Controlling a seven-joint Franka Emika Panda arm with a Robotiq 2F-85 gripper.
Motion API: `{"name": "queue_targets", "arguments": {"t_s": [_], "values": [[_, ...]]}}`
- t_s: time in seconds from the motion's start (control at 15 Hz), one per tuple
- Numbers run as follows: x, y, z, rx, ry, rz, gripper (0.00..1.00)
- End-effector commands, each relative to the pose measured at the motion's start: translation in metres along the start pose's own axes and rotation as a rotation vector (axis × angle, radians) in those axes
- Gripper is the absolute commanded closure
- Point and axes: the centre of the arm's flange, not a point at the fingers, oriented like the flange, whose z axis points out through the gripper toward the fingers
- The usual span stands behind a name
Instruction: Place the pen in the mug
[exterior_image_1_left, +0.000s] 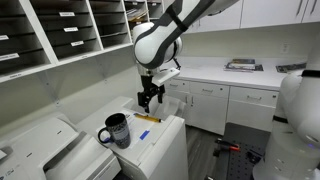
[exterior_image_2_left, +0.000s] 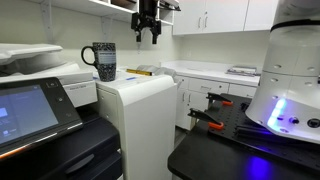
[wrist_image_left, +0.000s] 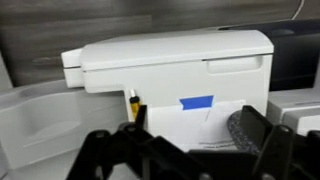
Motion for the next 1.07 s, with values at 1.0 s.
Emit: {"name": "queue_targets", "arguments": {"t_s": [1.0], "values": [[0.057,0.021,0.048,-0.035,-0.071,-0.064,0.00]]}}
